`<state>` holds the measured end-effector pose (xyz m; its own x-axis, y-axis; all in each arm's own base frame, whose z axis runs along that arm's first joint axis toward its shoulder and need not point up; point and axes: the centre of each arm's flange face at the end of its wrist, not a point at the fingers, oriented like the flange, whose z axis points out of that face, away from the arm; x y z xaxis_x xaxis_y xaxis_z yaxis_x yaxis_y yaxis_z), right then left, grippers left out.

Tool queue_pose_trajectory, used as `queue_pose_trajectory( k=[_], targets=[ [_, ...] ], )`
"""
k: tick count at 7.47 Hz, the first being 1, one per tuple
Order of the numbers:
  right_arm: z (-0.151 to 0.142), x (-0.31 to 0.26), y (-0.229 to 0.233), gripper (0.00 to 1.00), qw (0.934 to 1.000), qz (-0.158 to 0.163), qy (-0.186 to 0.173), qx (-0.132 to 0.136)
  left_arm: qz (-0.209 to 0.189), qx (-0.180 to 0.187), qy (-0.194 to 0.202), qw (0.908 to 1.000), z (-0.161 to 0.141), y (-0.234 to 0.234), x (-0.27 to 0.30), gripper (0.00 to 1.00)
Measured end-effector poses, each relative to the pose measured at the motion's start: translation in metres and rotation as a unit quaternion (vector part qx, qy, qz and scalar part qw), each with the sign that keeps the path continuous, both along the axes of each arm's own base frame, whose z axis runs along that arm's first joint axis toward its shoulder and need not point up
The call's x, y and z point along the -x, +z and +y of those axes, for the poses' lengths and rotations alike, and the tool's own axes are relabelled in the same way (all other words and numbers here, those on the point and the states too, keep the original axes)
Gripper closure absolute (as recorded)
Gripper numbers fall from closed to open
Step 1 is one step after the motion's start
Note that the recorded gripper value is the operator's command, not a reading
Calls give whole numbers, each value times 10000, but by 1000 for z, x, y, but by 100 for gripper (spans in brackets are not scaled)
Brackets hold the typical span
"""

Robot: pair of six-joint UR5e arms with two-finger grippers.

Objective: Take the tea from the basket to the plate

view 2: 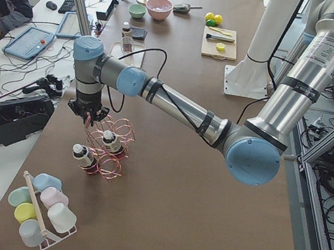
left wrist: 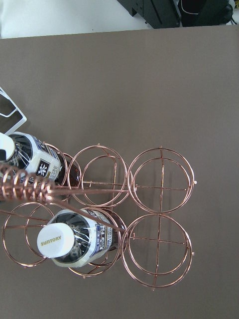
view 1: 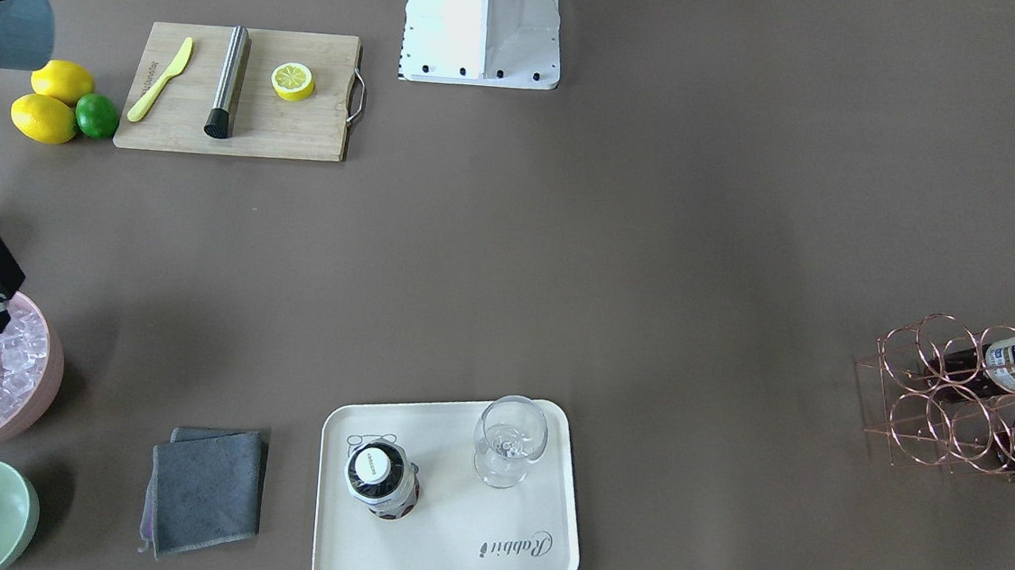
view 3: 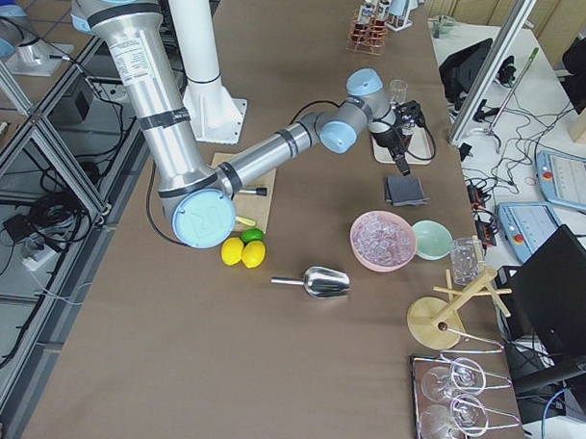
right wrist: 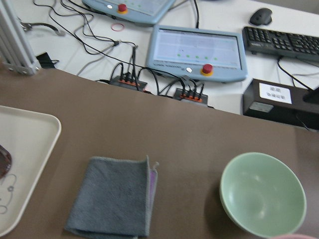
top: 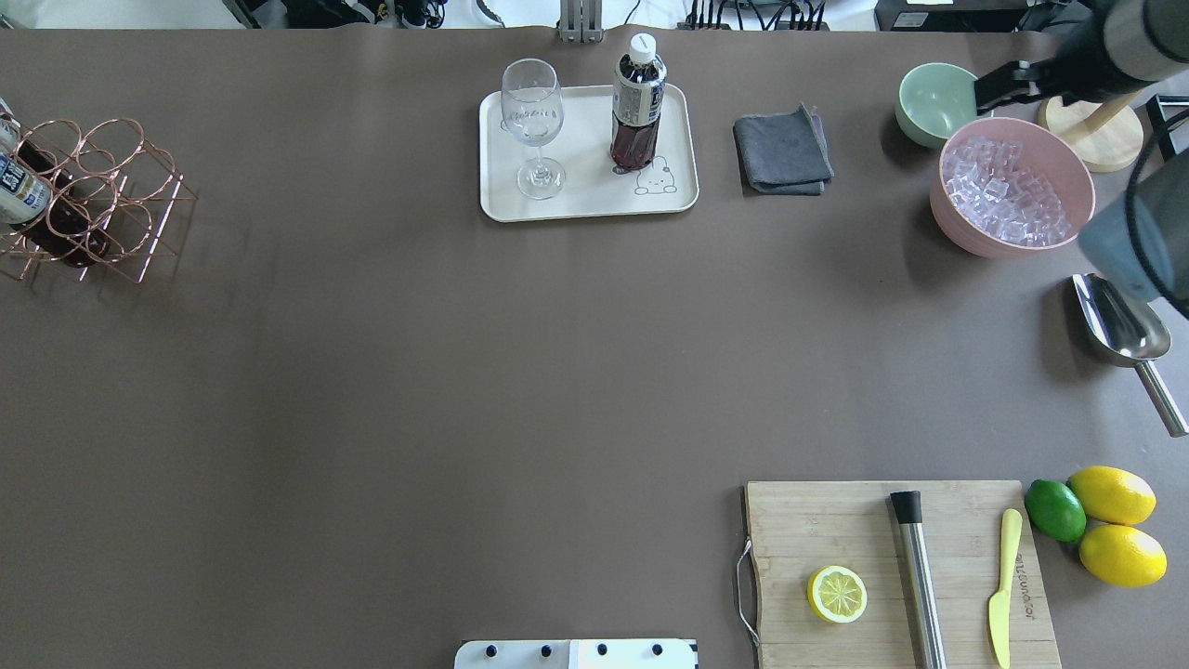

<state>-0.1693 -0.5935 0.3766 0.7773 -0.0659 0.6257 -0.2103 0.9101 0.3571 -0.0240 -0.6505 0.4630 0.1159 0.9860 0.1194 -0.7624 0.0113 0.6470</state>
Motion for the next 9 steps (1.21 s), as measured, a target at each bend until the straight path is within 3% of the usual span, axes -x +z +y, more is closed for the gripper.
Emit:
queue_pose_trajectory(
  k=[1, 2, 4, 5, 7, 9],
  targets=[
    [18, -48, 47, 0, 9975, -85, 70, 691, -3, -16, -6, 10000, 1, -4, -1, 100],
    [49, -94, 102, 0, 9927, -96, 92, 1202, 2, -20, -43, 10000, 4, -10, -1, 100],
    [109, -172, 202, 0, 9866, 136, -367, 1587, 21, 94, -139, 9999, 17, -26, -3, 100],
    [127, -201, 238, 0, 9818, -47, -560, 1817, 29, 154, -179, 9997, 24, -32, -3, 100],
    [140, -222, 269, 0, 9750, -407, -660, 2085, 31, 229, -153, 9996, 36, -33, -10, 100],
    [143, -230, 263, 0, 9735, -605, -627, 2116, 26, 288, -137, 9995, 39, -28, -13, 100]
  ],
)
